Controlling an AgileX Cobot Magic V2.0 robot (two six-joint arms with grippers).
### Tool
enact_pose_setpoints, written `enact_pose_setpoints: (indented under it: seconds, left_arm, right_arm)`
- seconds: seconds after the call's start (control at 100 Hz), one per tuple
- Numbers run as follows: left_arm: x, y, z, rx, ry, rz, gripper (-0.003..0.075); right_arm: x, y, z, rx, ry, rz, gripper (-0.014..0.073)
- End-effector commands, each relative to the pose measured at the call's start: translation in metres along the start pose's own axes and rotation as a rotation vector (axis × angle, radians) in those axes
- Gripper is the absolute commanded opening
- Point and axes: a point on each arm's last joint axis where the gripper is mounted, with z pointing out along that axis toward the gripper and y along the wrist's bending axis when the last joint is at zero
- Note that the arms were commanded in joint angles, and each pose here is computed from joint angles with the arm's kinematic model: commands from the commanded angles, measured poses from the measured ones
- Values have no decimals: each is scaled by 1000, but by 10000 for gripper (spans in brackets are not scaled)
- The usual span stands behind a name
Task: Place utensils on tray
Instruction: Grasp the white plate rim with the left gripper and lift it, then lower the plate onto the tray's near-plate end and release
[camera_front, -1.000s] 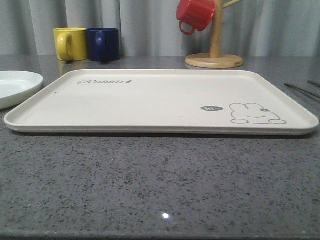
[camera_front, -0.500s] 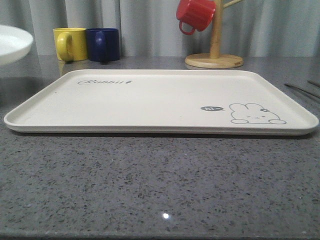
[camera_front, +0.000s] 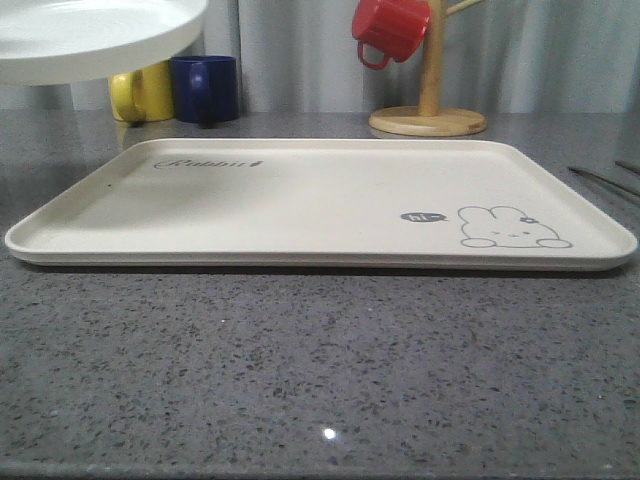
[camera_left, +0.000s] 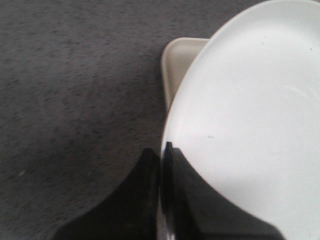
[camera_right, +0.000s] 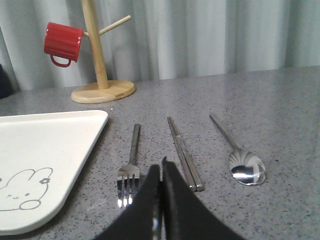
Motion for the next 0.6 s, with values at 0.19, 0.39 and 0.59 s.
enact_pose_setpoints:
  seconds: [0.19, 0.39, 0.59]
  left_arm:
    - [-11, -50, 24, 78, -59, 53, -18]
    - [-8, -53, 61, 95, 22, 34, -18]
    - [-3, -55, 88, 101, 78, 36, -18]
  right_arm:
    - [-14, 2, -3, -16, -115, -8, -68]
    - [-14, 2, -3, -16, -115, -8, -68]
    - [-14, 2, -3, -16, -115, -8, -68]
